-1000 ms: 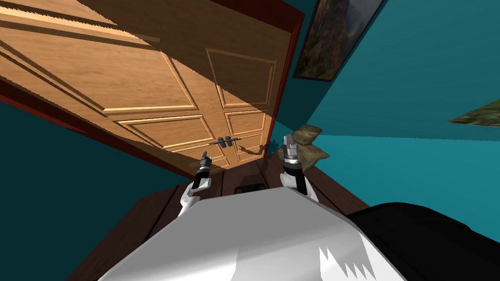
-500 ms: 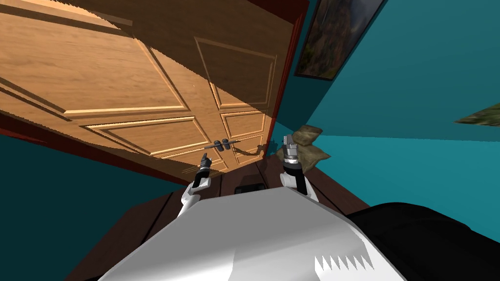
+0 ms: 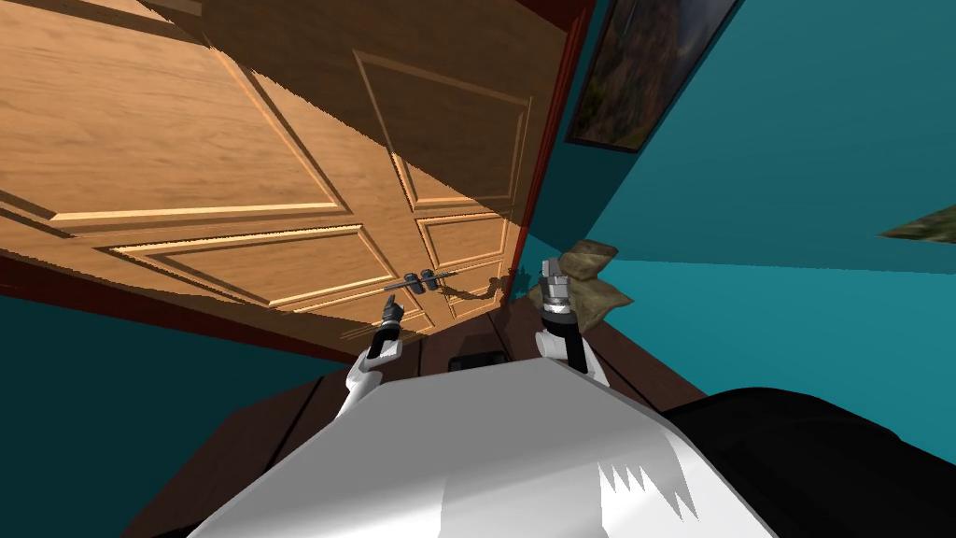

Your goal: Pull the door open

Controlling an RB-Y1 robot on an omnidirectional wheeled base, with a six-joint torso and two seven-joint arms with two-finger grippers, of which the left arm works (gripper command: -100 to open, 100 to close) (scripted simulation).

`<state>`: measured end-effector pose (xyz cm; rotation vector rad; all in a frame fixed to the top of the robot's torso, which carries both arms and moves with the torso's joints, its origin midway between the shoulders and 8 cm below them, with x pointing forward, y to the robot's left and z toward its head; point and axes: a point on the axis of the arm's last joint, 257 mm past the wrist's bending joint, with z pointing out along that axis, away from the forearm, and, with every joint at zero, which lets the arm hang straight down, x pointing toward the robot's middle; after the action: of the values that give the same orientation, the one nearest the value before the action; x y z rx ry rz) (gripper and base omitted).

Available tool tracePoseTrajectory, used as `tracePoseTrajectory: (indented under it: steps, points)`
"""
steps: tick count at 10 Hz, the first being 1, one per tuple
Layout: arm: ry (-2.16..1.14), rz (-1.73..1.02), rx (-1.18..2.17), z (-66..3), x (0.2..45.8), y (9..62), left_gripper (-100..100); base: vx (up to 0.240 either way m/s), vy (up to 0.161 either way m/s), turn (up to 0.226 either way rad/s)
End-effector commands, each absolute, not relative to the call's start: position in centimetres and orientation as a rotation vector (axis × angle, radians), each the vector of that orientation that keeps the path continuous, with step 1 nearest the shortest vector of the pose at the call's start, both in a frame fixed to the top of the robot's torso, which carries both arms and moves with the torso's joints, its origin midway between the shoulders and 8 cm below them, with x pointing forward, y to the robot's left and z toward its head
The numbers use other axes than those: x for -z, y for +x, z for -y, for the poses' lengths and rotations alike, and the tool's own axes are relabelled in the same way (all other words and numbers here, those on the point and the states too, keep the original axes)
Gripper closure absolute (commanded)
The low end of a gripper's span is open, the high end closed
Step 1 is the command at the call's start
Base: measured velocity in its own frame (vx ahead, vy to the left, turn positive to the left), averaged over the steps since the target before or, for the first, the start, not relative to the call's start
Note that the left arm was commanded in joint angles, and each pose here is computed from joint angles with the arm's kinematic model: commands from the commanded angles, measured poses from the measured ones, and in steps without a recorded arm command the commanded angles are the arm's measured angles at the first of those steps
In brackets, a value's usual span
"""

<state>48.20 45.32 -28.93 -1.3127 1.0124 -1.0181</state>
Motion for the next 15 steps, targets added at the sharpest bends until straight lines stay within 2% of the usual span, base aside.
tracePoseTrajectory:
  steps: [1, 7, 10, 11, 15]
  points:
    - [-1.33, -0.998, 0.977, -47.8, 29.4, 46.9, -100, 0.082, 0.045, 0.006]
    - [-1.351, -0.965, 0.928, -51.7, 29.6, 45.0, -100, 0.171, 0.078, -0.047]
    - [-1.345, -0.965, 0.952, -50.6, 29.5, 45.7, -100, 0.17, -0.008, -0.114]
    - [-1.345, -0.965, 0.952, -50.6, 29.5, 45.7, 100, -0.021, 0.004, 0.052]
    - [-1.345, -0.965, 0.952, -50.6, 29.5, 45.7, 100, -0.024, 0.002, -0.01]
